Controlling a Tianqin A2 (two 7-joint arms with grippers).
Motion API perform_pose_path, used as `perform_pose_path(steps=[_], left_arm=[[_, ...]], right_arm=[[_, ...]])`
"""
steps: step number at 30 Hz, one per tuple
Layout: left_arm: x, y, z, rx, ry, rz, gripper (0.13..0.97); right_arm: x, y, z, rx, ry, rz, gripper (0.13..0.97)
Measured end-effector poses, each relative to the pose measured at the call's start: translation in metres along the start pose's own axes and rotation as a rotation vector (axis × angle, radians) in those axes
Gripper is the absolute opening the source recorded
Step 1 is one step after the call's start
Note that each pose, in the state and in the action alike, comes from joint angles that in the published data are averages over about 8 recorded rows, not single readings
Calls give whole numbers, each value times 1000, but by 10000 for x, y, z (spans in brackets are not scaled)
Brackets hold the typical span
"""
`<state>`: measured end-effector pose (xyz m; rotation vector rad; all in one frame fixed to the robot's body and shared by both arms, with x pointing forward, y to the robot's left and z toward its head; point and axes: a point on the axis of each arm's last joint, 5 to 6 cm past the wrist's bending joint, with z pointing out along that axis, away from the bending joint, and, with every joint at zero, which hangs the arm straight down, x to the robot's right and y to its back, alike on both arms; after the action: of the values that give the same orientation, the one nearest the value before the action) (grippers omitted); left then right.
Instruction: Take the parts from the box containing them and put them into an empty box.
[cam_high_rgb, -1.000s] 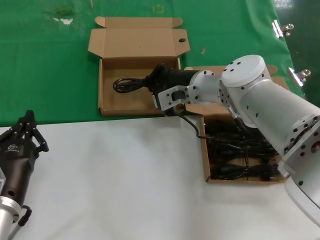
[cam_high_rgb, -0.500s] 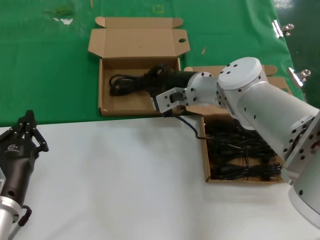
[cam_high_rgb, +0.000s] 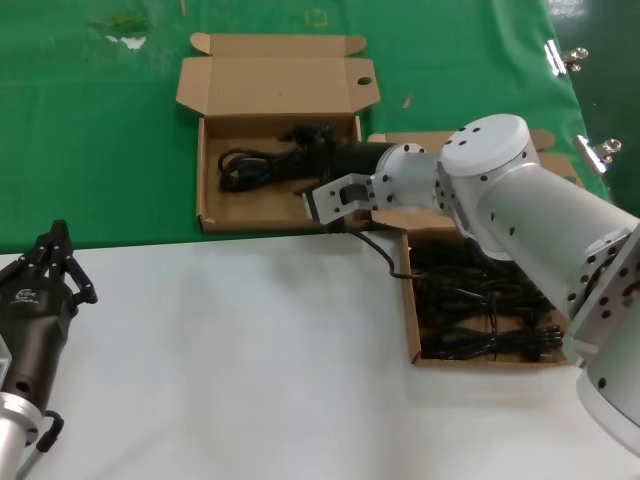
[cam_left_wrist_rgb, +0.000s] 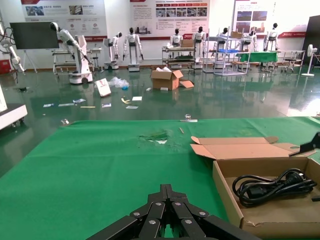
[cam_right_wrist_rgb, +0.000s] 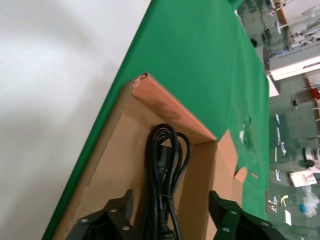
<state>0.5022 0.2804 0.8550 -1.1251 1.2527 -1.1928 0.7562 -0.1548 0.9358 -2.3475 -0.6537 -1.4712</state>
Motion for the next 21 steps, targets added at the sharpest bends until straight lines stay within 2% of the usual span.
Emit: perform_pose_path(steps=[4, 5, 12, 21], left_arm=[[0, 0, 0, 0, 0, 0, 140], [0, 0, 0, 0, 0, 0, 140], [0, 0, 0, 0, 0, 0, 140], [0, 0, 0, 0, 0, 0, 140]], right_arm=[[44, 25, -20, 16, 20, 14, 519], [56, 32, -26, 22, 26, 19, 519], [118, 120, -90, 64, 74, 51, 701], [92, 456, -312, 72, 127, 76, 853]])
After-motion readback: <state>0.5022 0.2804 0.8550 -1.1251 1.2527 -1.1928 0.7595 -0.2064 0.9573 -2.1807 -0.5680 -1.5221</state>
